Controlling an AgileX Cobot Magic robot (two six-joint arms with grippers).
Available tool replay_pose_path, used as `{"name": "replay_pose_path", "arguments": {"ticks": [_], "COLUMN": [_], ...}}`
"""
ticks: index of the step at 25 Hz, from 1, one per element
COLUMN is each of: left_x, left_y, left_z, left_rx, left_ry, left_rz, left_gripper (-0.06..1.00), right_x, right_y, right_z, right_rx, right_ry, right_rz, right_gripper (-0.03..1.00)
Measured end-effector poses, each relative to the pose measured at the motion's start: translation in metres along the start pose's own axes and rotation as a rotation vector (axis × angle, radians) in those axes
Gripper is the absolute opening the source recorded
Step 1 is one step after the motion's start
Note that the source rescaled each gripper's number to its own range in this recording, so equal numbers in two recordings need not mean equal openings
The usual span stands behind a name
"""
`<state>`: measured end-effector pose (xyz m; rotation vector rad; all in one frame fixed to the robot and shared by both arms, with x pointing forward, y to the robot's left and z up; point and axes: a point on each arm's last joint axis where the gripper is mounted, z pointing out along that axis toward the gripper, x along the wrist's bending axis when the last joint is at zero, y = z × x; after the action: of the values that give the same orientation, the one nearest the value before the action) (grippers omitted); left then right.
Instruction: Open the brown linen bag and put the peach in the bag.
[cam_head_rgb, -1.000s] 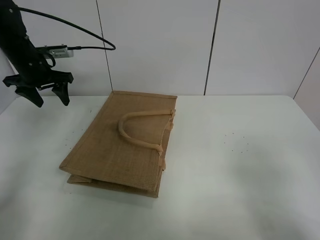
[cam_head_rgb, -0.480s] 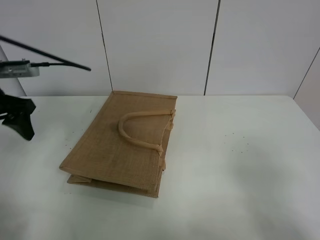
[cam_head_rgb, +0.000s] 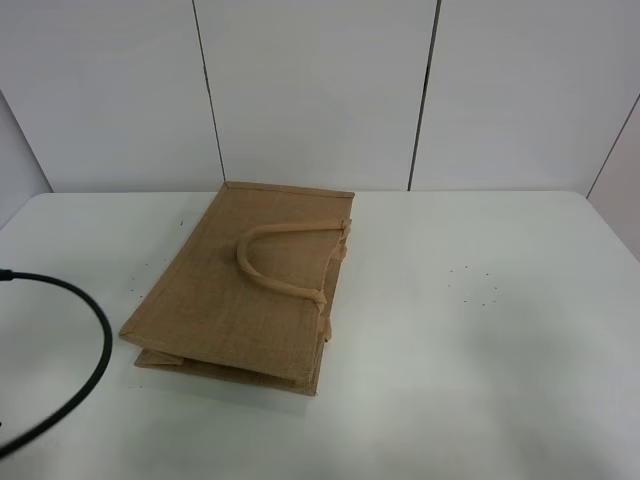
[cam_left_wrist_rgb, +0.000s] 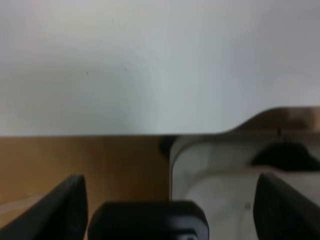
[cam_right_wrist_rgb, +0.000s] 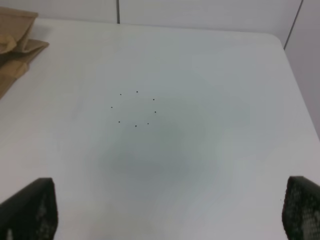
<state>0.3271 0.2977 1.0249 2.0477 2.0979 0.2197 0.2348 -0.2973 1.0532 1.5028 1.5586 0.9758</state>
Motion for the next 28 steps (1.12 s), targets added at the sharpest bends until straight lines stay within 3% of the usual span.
{"name": "replay_pose_path", "arguments": {"ticks": [10, 16, 28], "left_x": [0.001, 0.002, 0.002], "left_y": [-0.060, -0.089, -0.093], "left_z": [-0.033, -0.042, -0.042], "left_rx": [-0.489, -0.696, -0.722], "left_ry": [-0.015, -0.021, -0.022], "left_rz": [0.029, 0.036, 0.037], "left_gripper": [0.96, 0.96, 0.96], "right_x": [0.000, 0.000, 0.000], "right_y": [0.000, 0.000, 0.000], "right_z": [0.000, 0.000, 0.000], "right_rx": [0.000, 0.000, 0.000], "right_ry": [0.000, 0.000, 0.000], "right_rz": [0.000, 0.000, 0.000], "right_gripper": [1.00, 1.00, 1.00]}}
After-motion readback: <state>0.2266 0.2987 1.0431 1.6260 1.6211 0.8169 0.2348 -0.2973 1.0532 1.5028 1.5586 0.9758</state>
